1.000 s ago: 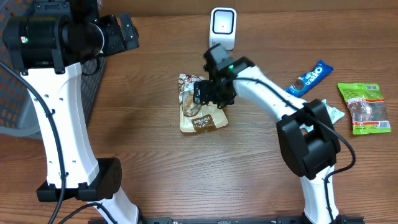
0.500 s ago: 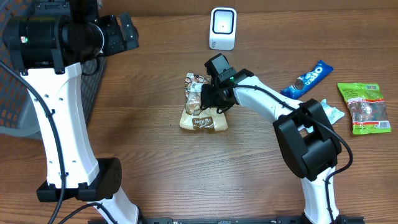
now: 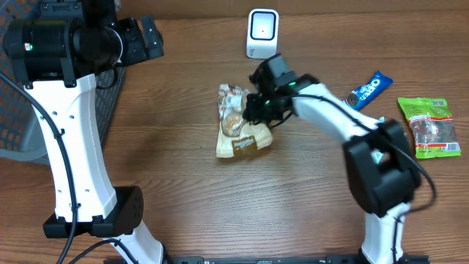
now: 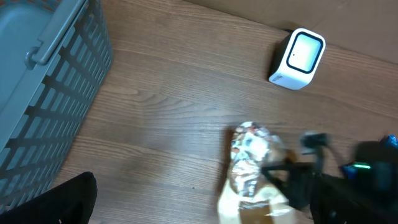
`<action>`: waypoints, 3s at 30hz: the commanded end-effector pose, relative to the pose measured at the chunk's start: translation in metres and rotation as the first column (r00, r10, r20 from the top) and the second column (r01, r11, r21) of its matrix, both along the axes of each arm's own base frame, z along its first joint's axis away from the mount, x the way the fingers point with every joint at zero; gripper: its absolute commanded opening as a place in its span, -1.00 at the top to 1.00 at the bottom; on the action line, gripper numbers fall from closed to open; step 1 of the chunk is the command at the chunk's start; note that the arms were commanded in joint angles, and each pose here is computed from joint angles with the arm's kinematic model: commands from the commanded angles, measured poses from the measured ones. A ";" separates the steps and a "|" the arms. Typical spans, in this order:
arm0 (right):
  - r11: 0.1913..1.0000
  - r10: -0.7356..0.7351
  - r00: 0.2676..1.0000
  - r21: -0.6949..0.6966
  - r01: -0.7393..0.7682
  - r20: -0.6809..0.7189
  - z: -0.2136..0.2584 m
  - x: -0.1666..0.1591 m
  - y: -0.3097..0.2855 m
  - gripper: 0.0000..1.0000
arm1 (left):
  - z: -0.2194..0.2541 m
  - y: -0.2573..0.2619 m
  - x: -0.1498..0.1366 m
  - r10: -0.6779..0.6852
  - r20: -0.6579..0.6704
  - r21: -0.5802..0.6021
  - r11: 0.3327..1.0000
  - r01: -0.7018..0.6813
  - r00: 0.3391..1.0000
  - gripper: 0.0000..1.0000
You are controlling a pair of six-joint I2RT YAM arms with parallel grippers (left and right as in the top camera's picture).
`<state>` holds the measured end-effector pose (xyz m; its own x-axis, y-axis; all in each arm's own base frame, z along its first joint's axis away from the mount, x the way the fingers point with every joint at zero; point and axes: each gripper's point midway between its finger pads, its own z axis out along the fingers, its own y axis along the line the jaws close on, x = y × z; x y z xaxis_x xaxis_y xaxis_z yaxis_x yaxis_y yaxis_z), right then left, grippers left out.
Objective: Scan the item barcode
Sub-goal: 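Lift the bread bag and hold it in front of the scanner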
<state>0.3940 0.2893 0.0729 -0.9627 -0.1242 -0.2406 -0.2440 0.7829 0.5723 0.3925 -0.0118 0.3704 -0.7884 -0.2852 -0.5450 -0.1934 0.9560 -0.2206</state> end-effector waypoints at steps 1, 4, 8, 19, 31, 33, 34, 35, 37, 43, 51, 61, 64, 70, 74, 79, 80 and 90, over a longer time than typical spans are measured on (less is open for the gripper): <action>0.967 0.146 0.950 0.162 -0.195 0.275 0.110 -0.006 0.004 0.92 | 0.006 -0.003 -0.001 0.002 0.020 -0.010 1.000 -0.002 1.000 -1.00; 0.947 0.165 0.909 0.196 -0.254 0.382 0.153 -0.013 -0.002 0.92 | 0.006 -0.003 -0.001 0.002 0.020 -0.010 1.000 -0.002 1.000 -1.00; 0.944 0.128 0.870 0.210 -0.254 0.475 0.198 -0.019 -0.016 0.92 | 0.006 -0.003 -0.001 0.002 0.020 -0.010 1.000 -0.002 1.000 -1.00; 0.975 0.072 0.826 0.136 -0.177 0.558 0.220 -0.012 -0.039 0.92 | 0.006 -0.003 -0.001 0.002 0.020 -0.010 1.000 -0.002 1.000 -1.00; 0.954 0.073 0.761 -0.268 0.136 0.645 0.189 0.018 -0.079 0.92 | 0.006 -0.003 -0.001 0.002 0.020 -0.010 1.000 -0.002 1.000 -1.00; 0.922 0.097 0.752 -0.344 0.180 0.652 0.183 0.018 -0.083 0.92 | 0.006 -0.003 -0.001 0.002 0.020 -0.010 1.000 -0.002 1.000 -1.00; 0.899 0.116 0.746 -0.389 0.202 0.655 0.180 0.018 -0.085 0.92 | 0.006 -0.003 -0.001 0.002 0.020 -0.010 1.000 -0.002 1.000 -1.00; 0.871 0.123 0.741 -0.430 0.238 0.660 0.178 0.019 -0.088 0.92 | 0.006 -0.003 -0.001 0.002 0.020 -0.010 1.000 -0.002 1.000 -1.00; 0.801 0.144 0.734 -0.514 0.308 0.664 0.171 0.021 -0.095 0.92 | 0.006 -0.003 -0.001 0.002 0.020 -0.010 1.000 -0.002 1.000 -1.00; 0.485 0.228 0.715 -0.714 0.505 0.661 0.145 0.030 -0.119 0.92 | 0.006 -0.003 -0.001 0.002 0.020 -0.010 1.000 -0.002 1.000 -1.00; 0.195 0.308 0.693 -0.756 0.624 0.652 0.111 0.056 -0.131 0.93 | 0.006 -0.003 -0.001 0.002 0.020 -0.010 1.000 -0.002 1.000 -1.00; 0.271 0.485 0.500 -0.667 0.694 0.718 0.166 0.130 -0.111 0.92 | 0.006 -0.003 -0.001 0.002 0.020 -0.010 1.000 -0.002 1.000 -1.00; 0.316 0.537 0.458 -0.672 0.669 0.708 0.169 0.148 -0.114 0.92 | 0.006 -0.003 -0.001 0.002 0.020 -0.010 1.000 -0.002 1.000 -1.00; 0.237 0.633 0.403 -0.661 0.712 0.661 0.174 0.179 -0.135 0.92 | 0.006 -0.003 -0.001 0.002 0.020 -0.010 1.000 -0.002 1.000 -1.00; 0.246 0.710 0.345 -0.675 0.696 0.614 0.157 0.194 -0.123 0.93 | 0.006 -0.003 -0.001 0.002 0.020 -0.010 1.000 -0.002 1.000 -1.00; 0.232 0.778 0.289 -0.683 0.693 0.558 0.125 0.207 -0.108 0.93 | 0.006 -0.003 -0.001 0.002 0.020 -0.010 1.000 -0.002 1.000 -1.00; 0.235 0.779 0.274 -0.667 0.707 0.564 0.126 0.208 -0.107 0.93 | 0.006 -0.003 -0.001 0.002 0.020 -0.010 1.000 -0.002 1.000 -1.00; 0.208 0.849 0.213 -0.675 0.708 0.484 0.100 0.213 -0.091 0.92 | 0.006 -0.003 -0.001 0.002 0.020 -0.010 1.000 -0.002 1.000 -1.00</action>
<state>0.6048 0.1920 0.1699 -0.1544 -0.9501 -0.2711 0.1090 0.2564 -0.9604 0.3925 -0.0118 0.3704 -0.7884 -0.2852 -0.5450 -0.1934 0.9560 -0.2206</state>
